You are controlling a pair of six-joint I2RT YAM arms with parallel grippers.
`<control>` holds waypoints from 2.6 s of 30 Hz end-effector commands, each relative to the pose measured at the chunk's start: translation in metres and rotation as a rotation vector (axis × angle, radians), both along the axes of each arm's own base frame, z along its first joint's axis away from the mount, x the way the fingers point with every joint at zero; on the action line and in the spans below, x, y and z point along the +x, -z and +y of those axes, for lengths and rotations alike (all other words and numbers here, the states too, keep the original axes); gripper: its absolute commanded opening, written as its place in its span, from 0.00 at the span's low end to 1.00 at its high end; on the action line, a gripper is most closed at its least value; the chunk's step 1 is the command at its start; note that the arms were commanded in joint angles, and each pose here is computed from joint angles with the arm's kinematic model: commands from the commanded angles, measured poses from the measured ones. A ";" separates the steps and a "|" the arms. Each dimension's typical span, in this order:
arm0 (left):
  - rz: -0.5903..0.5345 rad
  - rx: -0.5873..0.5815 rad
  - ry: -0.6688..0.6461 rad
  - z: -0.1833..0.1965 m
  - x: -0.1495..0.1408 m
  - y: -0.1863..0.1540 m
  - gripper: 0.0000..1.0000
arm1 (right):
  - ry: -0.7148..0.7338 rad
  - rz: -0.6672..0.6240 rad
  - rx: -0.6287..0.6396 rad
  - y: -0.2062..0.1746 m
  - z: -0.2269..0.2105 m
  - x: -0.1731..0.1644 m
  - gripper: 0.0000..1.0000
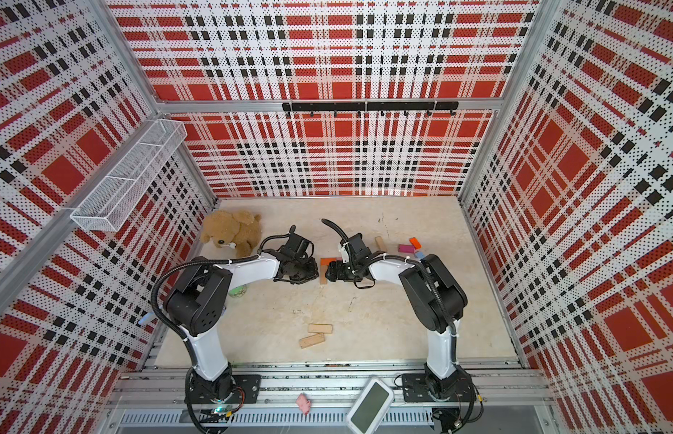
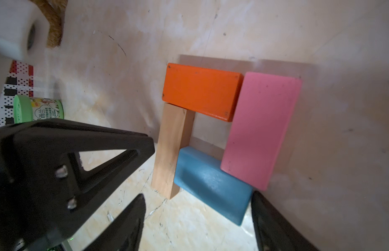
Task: Assemble the letter p with building blocks
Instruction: Assemble the building block at the center of the board, then adjust the building block at the center of the board.
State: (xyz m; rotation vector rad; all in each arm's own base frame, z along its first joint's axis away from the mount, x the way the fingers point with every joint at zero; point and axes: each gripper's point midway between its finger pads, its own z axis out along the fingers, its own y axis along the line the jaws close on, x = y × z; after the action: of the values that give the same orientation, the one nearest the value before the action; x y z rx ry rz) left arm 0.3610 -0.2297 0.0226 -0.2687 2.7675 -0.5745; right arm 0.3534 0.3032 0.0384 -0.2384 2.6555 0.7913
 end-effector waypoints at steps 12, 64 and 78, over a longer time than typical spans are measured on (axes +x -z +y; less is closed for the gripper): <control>-0.201 -0.024 -0.101 0.039 -0.042 -0.106 0.38 | 0.104 -0.051 -0.057 -0.027 -0.035 0.026 0.98; -0.236 -0.074 -0.096 0.054 -0.056 -0.113 1.00 | 0.011 0.014 0.100 0.000 0.006 0.039 0.94; -0.231 -0.070 -0.097 0.054 -0.055 -0.111 0.99 | 0.004 0.013 0.095 0.000 0.008 0.038 0.93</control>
State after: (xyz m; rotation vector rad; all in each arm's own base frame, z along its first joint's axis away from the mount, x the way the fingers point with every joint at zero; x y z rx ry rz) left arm 0.3000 -0.1769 0.1308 -0.3258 2.5202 -0.6405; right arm 0.3932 0.3098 0.0466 -0.1957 2.6087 0.9188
